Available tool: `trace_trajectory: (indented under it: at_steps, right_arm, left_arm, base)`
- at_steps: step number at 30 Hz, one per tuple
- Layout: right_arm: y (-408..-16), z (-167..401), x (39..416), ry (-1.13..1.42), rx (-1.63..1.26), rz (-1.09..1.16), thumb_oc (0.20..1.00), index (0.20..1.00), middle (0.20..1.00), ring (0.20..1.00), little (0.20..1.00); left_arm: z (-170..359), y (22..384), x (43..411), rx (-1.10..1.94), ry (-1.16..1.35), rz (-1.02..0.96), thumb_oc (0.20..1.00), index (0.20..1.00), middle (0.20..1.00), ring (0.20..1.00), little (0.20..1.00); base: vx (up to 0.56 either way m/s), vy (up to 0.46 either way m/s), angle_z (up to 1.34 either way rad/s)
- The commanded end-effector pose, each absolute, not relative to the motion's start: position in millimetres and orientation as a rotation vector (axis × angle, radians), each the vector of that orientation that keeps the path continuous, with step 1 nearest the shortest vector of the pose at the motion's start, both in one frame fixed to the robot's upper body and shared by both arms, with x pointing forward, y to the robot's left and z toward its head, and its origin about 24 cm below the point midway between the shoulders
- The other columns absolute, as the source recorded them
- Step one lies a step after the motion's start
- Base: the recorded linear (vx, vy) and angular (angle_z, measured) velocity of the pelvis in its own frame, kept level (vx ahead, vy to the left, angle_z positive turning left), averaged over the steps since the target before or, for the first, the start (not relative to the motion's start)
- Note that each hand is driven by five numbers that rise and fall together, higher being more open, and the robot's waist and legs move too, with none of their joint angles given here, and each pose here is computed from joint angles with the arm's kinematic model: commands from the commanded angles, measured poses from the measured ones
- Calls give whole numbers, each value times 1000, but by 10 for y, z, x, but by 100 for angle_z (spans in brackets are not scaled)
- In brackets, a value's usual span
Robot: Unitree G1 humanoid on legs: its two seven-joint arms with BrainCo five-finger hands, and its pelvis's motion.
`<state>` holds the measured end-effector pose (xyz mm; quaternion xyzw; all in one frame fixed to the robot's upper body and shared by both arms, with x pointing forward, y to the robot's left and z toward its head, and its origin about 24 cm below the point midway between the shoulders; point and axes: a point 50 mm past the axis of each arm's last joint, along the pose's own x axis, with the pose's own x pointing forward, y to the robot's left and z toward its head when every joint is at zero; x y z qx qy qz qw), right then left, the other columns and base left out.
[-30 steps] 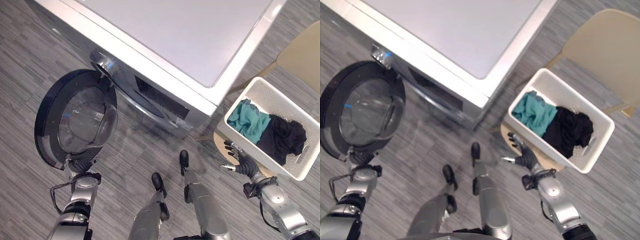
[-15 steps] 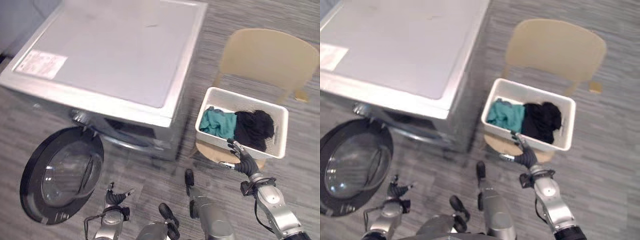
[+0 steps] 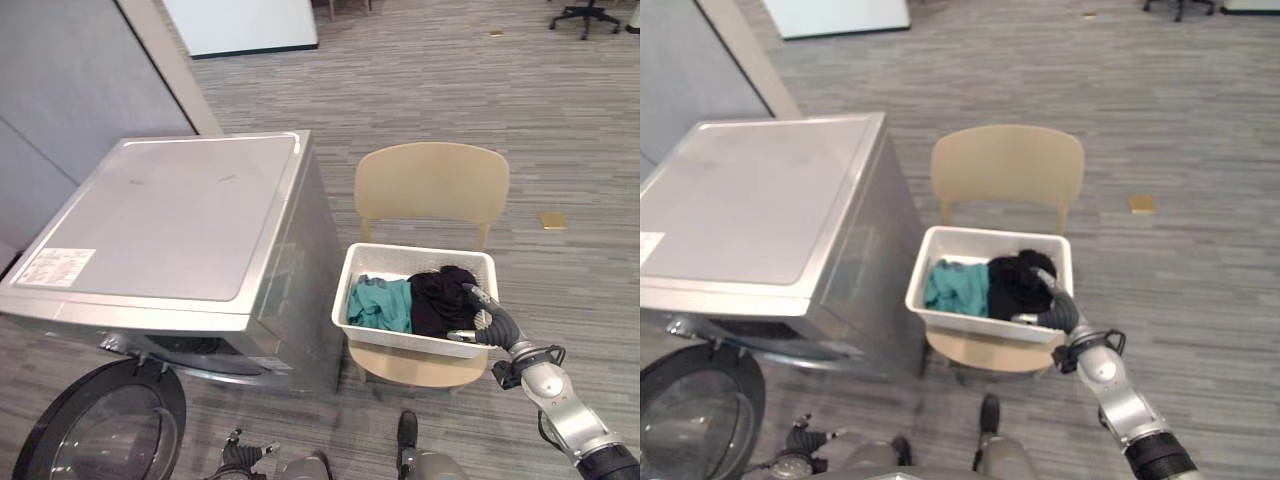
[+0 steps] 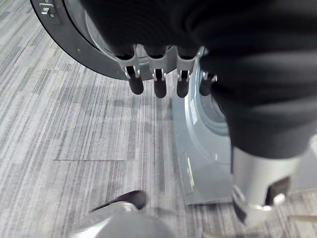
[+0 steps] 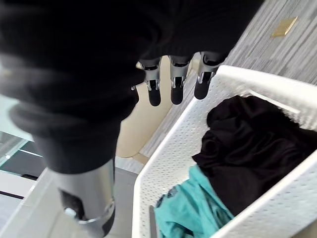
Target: Grab the laundry basket,head to the washer,open it,put in the laundry and shut it.
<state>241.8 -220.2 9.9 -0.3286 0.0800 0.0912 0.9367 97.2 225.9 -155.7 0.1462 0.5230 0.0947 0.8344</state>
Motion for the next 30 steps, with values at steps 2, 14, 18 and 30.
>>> trace_trajectory:
  at_steps: [2,14,18,30]
  right_arm:
    - [-2101,363,2623,19,-749,210,1000,1000,1000,1000,1000]
    - [-1939,467,3046,-20,-1027,282,1000,1000,1000,1000,1000]
    - [-1830,560,3276,-42,-1090,272,1000,1000,1000,1000,1000]
    - [-1882,647,3785,95,-1387,134,1000,1000,1000,1000,1000]
  left_arm:
    - [-1501,2437,995,405,1087,189,1000,1000,1000,1000,1000]
    - [-1435,2557,1117,454,1050,204,1000,1000,1000,1000,1000]
    - [-1358,2590,1300,455,985,230,1000,1000,1000,1000,1000]
    - [-1173,2500,1794,427,828,236,1000,1000,1000,1000,1000]
  base:
    - [103,11,-52]
    - [-11,59,-7]
    - [-135,28,6]
    - [-96,15,20]
